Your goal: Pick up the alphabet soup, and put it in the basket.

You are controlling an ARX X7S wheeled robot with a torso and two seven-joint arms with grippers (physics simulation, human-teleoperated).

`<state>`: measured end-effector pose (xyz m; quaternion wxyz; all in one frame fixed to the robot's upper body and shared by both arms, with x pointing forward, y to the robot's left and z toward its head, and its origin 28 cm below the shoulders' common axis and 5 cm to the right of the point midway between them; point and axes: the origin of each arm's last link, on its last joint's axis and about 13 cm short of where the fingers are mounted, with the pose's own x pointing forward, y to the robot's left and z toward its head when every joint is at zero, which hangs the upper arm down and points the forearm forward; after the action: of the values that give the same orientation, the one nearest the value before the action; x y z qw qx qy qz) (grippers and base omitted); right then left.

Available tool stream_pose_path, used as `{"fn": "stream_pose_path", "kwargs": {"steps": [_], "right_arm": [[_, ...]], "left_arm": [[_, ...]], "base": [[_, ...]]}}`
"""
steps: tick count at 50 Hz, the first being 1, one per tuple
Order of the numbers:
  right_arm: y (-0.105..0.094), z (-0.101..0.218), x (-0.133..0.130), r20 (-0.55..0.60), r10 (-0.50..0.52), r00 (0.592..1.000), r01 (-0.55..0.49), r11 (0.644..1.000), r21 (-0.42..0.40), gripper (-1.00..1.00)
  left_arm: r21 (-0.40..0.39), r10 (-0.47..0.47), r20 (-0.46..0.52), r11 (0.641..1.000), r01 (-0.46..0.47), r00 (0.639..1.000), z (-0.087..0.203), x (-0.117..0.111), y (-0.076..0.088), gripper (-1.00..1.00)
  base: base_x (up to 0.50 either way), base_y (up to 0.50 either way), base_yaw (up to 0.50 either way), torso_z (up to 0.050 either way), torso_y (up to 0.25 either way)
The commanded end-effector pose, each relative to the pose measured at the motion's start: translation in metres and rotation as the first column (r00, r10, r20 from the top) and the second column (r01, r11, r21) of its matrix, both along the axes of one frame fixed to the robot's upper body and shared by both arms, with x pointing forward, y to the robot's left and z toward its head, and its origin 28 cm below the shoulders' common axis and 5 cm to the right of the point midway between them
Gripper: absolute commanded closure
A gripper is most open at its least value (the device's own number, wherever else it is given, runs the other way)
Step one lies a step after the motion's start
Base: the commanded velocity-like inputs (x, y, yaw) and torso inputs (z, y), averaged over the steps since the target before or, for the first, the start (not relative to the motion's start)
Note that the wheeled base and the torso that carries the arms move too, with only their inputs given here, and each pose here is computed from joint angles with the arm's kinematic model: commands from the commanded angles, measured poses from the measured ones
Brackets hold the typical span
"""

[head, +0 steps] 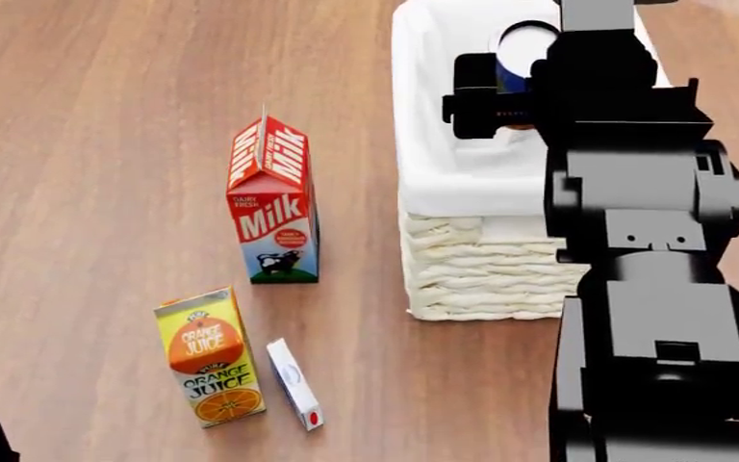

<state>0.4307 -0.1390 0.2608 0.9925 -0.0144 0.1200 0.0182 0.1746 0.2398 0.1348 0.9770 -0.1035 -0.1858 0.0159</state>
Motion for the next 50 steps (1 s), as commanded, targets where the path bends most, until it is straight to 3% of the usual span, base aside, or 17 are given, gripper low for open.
{"fn": "stream_pose_path", "kwargs": {"steps": [1,12,37,50], "right_arm": [[0.0,0.015,0.002,0.085,0.0,0.996,-0.001,1.0,0.004,1.0],[-0.002,0.018,0.004,0.136,-0.014,0.991,0.012,1.0,0.015,1.0],[-0.001,0.004,0.0,0.013,-0.027,1.0,0.027,1.0,-0.014,1.0],[0.0,0.009,0.0,0.01,-0.036,0.999,0.036,0.999,-0.018,1.0]], "left_arm": [[-0.014,-0.001,-0.004,1.0,0.001,1.0,0.001,-0.001,0.001,-1.0],[-0.021,-0.008,-0.001,1.0,0.008,1.0,0.001,-0.001,0.0,-1.0],[-0.024,-0.017,0.0,1.0,0.017,1.0,0.002,-0.003,0.0,-1.0],[-0.026,-0.017,0.001,1.0,0.017,1.0,0.003,-0.003,0.0,-1.0]], "base": [[0.0,0.0,0.0,0.0,0.0],[0.0,0.0,0.0,0.0,0.0],[0.0,0.0,0.0,0.0,0.0],[0.0,0.0,0.0,0.0,0.001]]}}
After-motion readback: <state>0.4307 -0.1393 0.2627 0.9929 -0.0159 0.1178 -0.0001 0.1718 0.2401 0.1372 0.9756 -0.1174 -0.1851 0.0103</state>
